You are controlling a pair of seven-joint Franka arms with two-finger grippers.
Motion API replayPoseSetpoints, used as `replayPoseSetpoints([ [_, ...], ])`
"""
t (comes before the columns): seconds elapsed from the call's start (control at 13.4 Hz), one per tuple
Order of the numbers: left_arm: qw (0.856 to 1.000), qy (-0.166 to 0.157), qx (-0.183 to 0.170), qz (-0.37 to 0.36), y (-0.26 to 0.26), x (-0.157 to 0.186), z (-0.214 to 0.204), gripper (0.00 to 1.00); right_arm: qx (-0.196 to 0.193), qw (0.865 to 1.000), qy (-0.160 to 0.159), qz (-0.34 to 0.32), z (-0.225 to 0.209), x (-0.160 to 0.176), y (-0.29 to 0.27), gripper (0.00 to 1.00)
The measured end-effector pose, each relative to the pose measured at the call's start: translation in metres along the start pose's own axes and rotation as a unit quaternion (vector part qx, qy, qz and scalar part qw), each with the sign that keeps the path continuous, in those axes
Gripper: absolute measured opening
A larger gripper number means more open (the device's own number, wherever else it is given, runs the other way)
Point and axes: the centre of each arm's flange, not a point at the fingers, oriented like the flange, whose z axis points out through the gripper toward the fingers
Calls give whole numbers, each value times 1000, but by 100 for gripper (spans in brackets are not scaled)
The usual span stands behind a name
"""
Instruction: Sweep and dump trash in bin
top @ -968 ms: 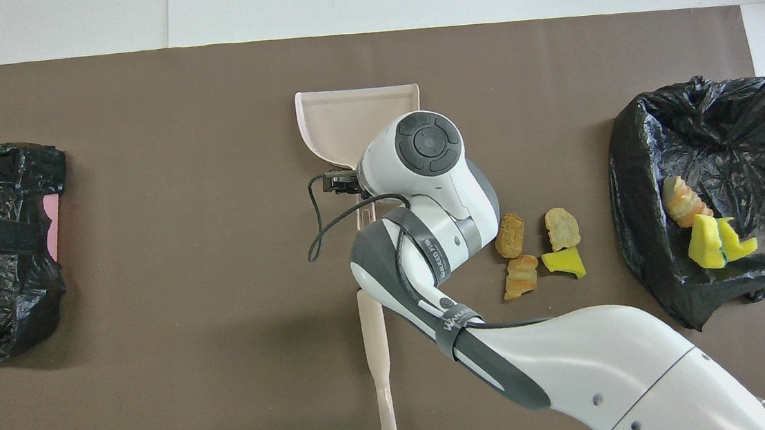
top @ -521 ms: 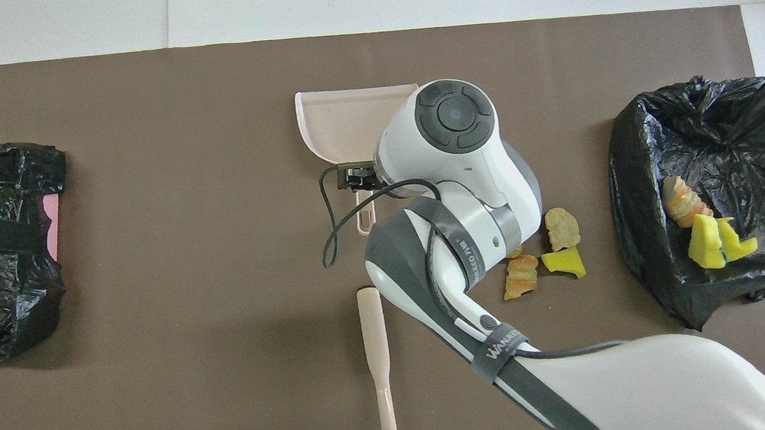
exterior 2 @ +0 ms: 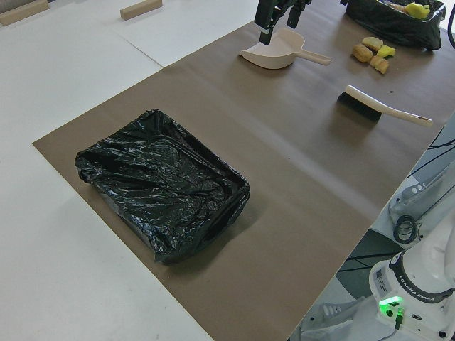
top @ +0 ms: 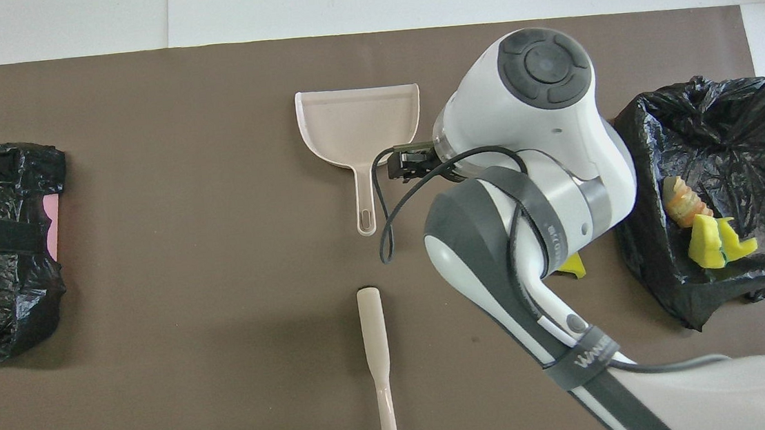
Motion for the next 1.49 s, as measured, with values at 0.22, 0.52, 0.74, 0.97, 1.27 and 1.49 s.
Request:
replayPoseSetpoints([
  [0.22,1000,4,-3,0,1,1,-1,100,-4,1000,-1,28,-11,11,42,100],
  [0.52,1000,17,-8,-1,2,4,-2,100,-23,999,-35,8,-17,9,93,100],
  [0.74,1000,17,-9,-1,2,5,-2,100,-34,999,-41,7,-2,-32,56,100],
  [0.97,999,38,-10,-2,3,10,-4,100,-43,999,-24,1,27,-94,15,100],
  [1.27,997,75,-21,-28,33,35,9,100,-49,998,-13,25,62,-169,-48,100],
  [1.49,997,66,-39,-21,83,50,37,100,-36,999,1,41,100,-219,-104,100],
])
